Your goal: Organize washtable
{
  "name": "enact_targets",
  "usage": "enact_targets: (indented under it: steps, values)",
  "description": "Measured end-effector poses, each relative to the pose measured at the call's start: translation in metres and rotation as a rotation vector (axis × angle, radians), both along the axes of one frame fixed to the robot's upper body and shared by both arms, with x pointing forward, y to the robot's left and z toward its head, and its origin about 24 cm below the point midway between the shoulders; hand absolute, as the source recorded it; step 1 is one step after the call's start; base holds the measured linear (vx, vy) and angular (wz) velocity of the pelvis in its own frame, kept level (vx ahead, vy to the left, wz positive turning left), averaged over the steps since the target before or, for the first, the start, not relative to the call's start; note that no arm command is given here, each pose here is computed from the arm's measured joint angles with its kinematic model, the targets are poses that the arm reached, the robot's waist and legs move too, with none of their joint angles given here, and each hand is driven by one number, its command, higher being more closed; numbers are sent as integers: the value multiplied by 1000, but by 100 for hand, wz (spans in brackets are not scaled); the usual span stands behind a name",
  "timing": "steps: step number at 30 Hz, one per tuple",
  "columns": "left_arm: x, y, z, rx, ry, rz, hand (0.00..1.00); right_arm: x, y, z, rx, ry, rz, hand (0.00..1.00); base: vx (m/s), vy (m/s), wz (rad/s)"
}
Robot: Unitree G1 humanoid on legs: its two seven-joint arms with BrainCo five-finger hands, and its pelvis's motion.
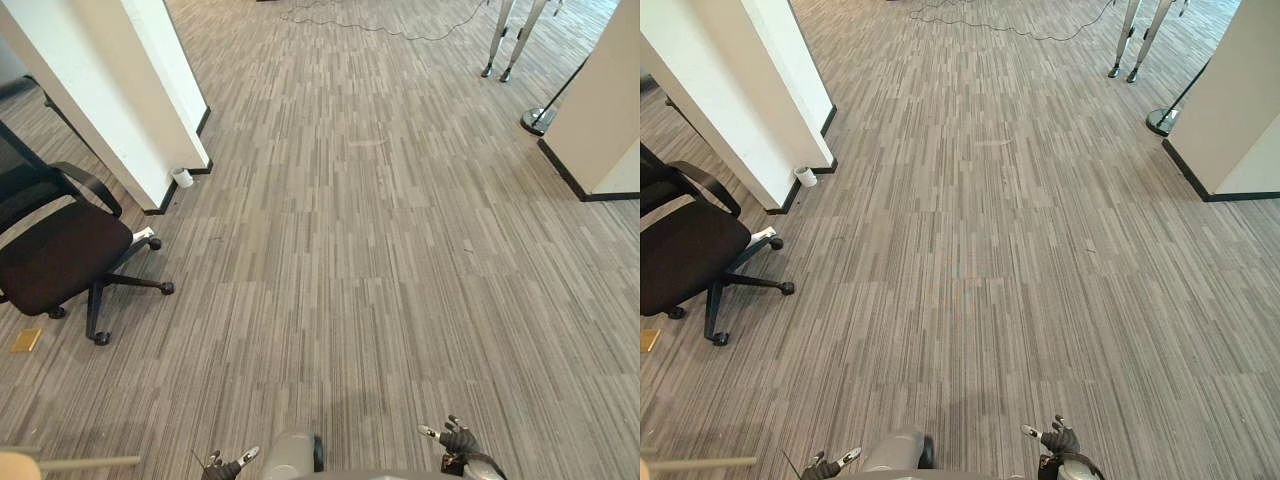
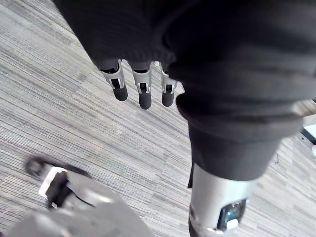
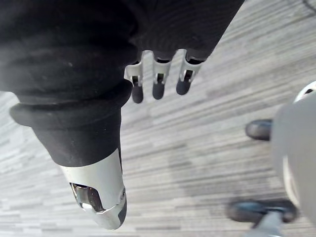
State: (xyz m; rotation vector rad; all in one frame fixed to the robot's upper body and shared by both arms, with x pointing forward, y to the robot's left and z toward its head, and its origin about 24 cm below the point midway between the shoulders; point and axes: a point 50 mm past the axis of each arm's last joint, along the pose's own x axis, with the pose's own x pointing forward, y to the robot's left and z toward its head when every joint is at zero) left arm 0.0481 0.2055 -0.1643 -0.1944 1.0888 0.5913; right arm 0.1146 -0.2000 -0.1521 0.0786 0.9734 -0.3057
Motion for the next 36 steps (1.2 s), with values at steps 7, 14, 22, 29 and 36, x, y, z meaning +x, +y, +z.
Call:
enact_targets:
  steps: [7, 14, 22, 29, 36]
  values:
    - [-34, 15, -1, 23, 83, 37, 0, -6, 25, -4, 47, 11, 49, 0, 660, 191, -45]
    - [-2, 13, 1, 18, 20, 8, 0, -17, 6, -4, 12, 20, 40, 0, 621, 87, 10]
    - [13, 0, 1, 7, -11, -44, 0, -11, -1, -1, -1, 1, 13, 0, 681, -178, 49]
    - [7, -3, 1, 5, -13, -35, 0, -4, -3, -3, -35, 44, 88, 0, 676, -300, -24]
    - [-23, -6, -2, -19, 49, -18, 0, -6, 11, -6, -18, 67, 148, 0, 614, -4, -25]
